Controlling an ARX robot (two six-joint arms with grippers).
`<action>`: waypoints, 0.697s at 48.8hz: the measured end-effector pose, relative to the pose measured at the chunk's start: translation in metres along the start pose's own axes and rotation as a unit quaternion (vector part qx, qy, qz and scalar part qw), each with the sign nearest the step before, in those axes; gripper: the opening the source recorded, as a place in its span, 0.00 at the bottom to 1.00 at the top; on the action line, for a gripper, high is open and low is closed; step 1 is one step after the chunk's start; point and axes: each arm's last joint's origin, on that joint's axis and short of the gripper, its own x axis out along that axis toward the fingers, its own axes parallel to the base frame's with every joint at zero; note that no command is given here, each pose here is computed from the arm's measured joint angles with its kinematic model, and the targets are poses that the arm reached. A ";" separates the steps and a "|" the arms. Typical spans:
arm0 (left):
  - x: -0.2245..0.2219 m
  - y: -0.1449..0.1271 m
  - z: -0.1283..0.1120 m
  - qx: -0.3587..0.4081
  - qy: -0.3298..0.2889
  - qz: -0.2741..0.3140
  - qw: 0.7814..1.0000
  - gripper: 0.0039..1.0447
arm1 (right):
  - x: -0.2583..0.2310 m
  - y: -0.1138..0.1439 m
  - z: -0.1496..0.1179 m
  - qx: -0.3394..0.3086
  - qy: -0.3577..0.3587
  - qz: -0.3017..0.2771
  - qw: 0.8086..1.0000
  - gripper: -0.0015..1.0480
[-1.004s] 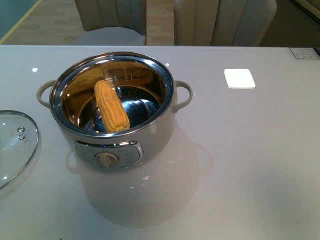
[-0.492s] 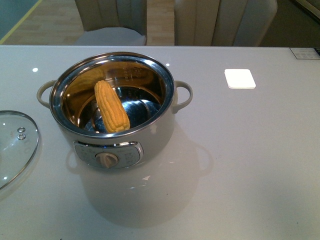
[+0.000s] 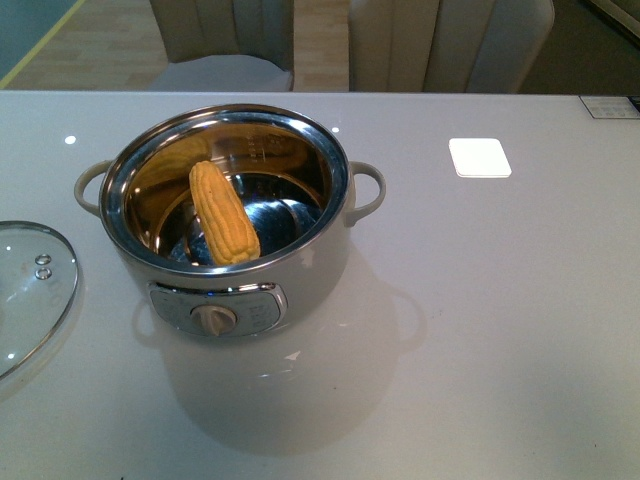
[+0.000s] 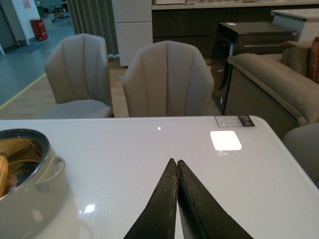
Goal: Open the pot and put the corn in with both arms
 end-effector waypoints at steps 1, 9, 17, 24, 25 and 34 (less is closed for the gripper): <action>0.000 0.000 0.000 0.000 0.000 0.000 1.000 0.94 | 0.000 0.000 0.000 0.000 0.000 0.000 1.000 0.07; 0.000 0.000 0.000 0.000 0.000 0.000 1.000 0.94 | 0.000 0.000 0.000 0.000 0.000 0.000 1.000 0.32; 0.000 0.000 0.000 0.000 0.000 0.000 1.000 0.94 | 0.000 0.000 0.000 0.000 0.000 0.000 1.000 0.57; 0.000 0.000 0.000 0.000 0.000 0.000 1.000 0.94 | 0.000 0.000 0.000 0.000 0.000 0.000 1.000 0.85; 0.000 0.000 0.000 0.000 0.000 0.000 1.000 0.94 | 0.000 0.000 0.000 0.000 0.000 0.000 1.000 0.90; 0.000 0.000 0.000 0.000 0.000 0.000 1.000 0.94 | 0.000 0.000 0.000 0.000 0.000 0.000 1.000 0.92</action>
